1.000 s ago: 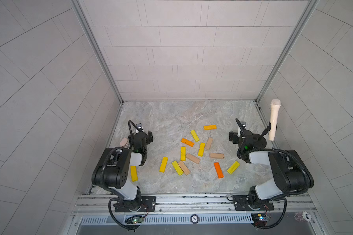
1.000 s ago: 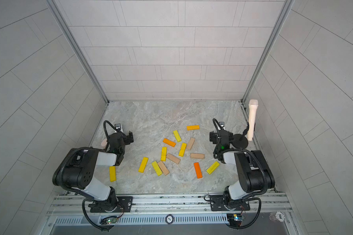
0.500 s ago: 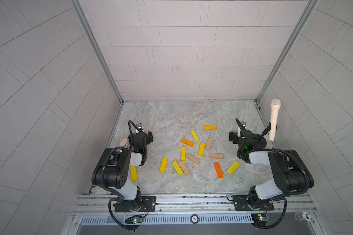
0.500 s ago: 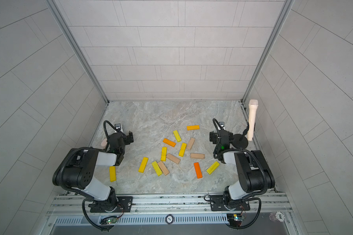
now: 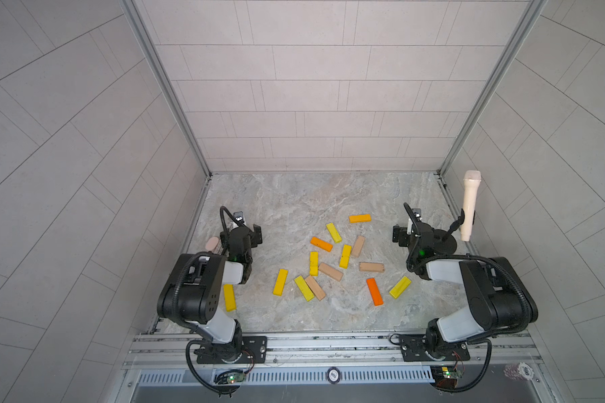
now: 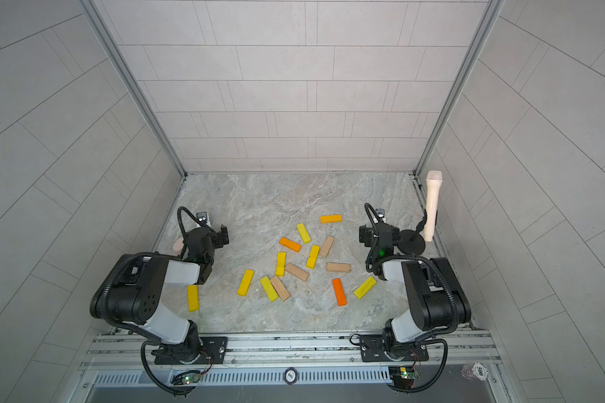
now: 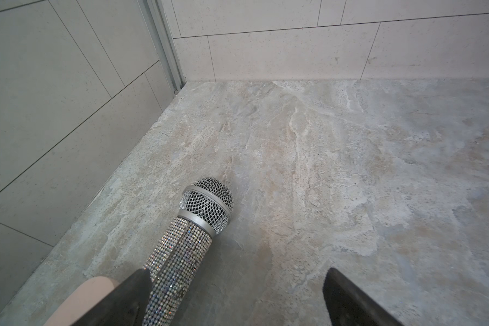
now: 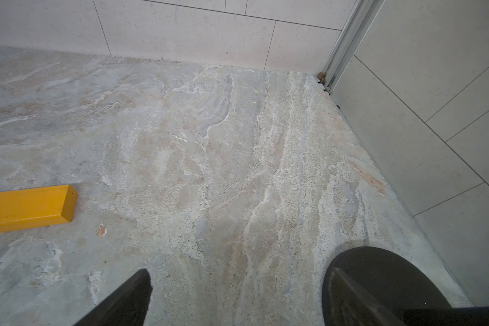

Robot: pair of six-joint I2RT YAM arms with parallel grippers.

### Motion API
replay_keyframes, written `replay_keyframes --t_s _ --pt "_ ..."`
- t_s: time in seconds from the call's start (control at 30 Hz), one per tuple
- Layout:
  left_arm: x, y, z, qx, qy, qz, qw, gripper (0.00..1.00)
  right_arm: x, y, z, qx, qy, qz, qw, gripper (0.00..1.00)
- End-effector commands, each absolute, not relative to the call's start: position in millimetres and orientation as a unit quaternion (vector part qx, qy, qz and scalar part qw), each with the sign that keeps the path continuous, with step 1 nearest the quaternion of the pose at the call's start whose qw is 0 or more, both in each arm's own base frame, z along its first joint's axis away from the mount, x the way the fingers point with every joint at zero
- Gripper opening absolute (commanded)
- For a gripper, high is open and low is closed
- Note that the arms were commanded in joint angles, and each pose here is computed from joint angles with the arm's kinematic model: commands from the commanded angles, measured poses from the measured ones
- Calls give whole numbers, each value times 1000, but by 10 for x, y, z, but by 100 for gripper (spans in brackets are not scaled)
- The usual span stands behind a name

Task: Assemble the number 8 with building blocks
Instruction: Pick up the building block from the center of the board.

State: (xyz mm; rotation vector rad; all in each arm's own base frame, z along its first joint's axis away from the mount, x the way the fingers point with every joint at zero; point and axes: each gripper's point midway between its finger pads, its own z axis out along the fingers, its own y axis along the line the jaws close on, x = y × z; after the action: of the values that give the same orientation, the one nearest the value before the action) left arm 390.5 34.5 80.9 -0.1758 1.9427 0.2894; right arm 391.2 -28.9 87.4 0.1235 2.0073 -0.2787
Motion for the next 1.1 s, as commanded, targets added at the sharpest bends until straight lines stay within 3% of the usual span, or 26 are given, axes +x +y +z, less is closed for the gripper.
replay_keyframes --t_s 0.0,0.67,0.97,1.07 --pt "3941 351 881 -80 814 120 563 100 3911 -298 880 47 839 -124 528 99" --pt "3916 367 936 -85 808 128 569 100 3898 -295 894 46 837 -125 531 99" --pt "3820 334 1398 -83 801 163 570 100 3829 -220 1327 45 846 -154 509 100" --pt "3797 272 1557 -100 801 138 573 100 3779 -149 1529 56 844 -141 514 99"
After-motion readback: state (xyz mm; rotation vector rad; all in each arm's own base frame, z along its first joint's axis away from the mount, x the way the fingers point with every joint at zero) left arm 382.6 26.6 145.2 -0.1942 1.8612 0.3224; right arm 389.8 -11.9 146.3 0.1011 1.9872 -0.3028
